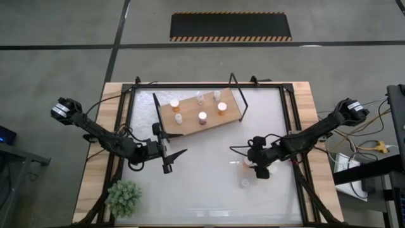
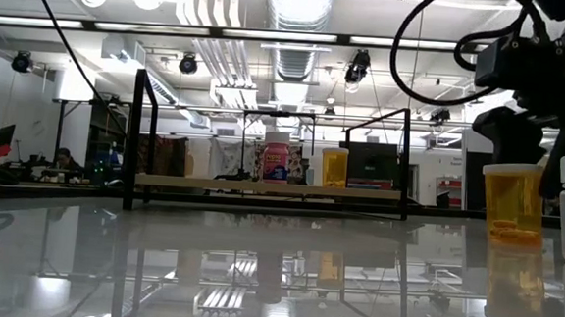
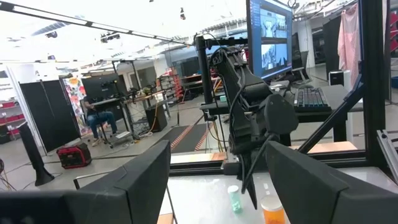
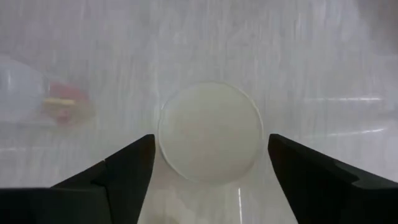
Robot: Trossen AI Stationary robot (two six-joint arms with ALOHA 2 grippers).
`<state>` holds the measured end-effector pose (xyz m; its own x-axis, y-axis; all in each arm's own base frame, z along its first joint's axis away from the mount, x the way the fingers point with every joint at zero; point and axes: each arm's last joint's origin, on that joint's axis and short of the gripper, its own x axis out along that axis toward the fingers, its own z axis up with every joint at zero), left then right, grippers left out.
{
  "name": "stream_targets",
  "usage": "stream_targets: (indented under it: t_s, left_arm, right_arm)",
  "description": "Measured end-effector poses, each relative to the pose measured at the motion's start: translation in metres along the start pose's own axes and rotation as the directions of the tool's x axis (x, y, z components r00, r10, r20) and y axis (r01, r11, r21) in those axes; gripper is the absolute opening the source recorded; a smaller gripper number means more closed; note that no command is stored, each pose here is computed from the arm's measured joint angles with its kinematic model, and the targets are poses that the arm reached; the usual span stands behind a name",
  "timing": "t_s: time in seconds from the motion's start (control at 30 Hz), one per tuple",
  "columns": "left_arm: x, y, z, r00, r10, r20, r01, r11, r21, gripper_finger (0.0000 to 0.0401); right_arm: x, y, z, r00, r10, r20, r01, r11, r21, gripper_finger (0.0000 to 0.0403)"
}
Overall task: Pick and place medicine bottles onto shelf by color
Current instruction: Put the left orange pill bottle on the shelf
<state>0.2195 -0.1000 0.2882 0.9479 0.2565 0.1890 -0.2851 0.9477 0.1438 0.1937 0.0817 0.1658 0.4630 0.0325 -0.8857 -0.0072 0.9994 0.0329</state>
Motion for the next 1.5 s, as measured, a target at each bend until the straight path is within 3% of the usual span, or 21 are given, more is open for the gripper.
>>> stream_targets:
  t_s: [0.33,0.67,1.1,1.5]
  left_arm:
    - [-0.001,0.000,-0.003,1.000,-0.003,-0.006,0.003,1.000,0.006,0.0247]
    - [-0.003,0.005,-0.004,0.995,0.089,-0.039,-0.085,0.991,0.103,0.0247]
    - [-0.008,0.010,-0.003,0.993,0.105,-0.048,-0.093,0.974,0.207,0.0247]
    - [-0.015,0.018,0.001,0.993,0.102,-0.053,-0.084,0.958,0.273,0.0247]
  right_arm:
    - [-0.002,0.001,0.005,0.999,-0.012,0.044,0.010,0.999,0.048,0.0226]
    - [-0.014,-0.001,0.012,0.996,0.003,0.090,-0.014,0.992,0.126,0.0213]
    - [-0.066,-0.006,0.084,0.975,-0.010,0.222,-0.026,0.987,0.159,0.0213]
    - [-0.075,-0.022,0.166,0.970,-0.085,0.230,0.055,0.989,0.137,0.0212]
